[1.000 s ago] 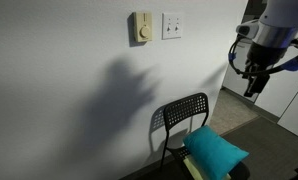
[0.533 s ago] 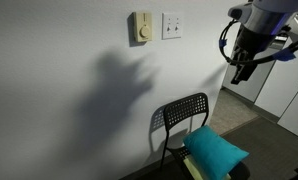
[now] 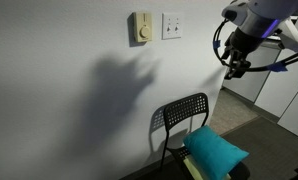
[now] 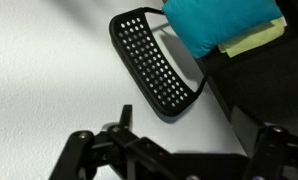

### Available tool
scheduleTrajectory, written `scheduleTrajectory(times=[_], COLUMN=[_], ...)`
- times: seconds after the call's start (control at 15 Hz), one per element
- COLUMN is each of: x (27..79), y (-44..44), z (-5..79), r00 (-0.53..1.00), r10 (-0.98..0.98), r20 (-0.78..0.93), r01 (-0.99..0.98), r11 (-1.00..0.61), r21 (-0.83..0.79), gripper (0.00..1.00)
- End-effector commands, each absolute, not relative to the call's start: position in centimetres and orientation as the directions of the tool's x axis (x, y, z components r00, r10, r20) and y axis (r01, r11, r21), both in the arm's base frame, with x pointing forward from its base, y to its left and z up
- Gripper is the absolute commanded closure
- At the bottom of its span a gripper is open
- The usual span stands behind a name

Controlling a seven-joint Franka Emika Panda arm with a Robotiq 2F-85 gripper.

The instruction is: Turn on the left switch

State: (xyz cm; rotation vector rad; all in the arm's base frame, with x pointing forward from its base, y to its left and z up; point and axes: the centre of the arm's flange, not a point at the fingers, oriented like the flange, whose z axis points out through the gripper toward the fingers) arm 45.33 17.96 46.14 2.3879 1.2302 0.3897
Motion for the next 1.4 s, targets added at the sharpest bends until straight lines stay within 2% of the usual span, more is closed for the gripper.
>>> scheduleTrajectory(times=[0.0, 0.33, 0.4, 0.73, 1.33], x=[49.9, 55.5, 52.0, 52.4, 55.9], y=[18.4, 19.7, 19.3, 20.0, 25.4], z=[45.6, 45.5, 45.4, 44.9, 47.6], r00=[0.453, 0.358, 0.400, 0.396, 0.333], r10=[0.891, 0.933, 0.916, 0.917, 0.925], r20=[-0.006, -0.030, -0.037, -0.054, -0.183], r01=[0.752, 0.802, 0.786, 0.786, 0.731], r11=[-0.378, -0.291, -0.321, -0.309, -0.130], r21=[0.540, 0.521, 0.529, 0.535, 0.670], gripper=[0.00, 0.00, 0.00, 0.00, 0.00])
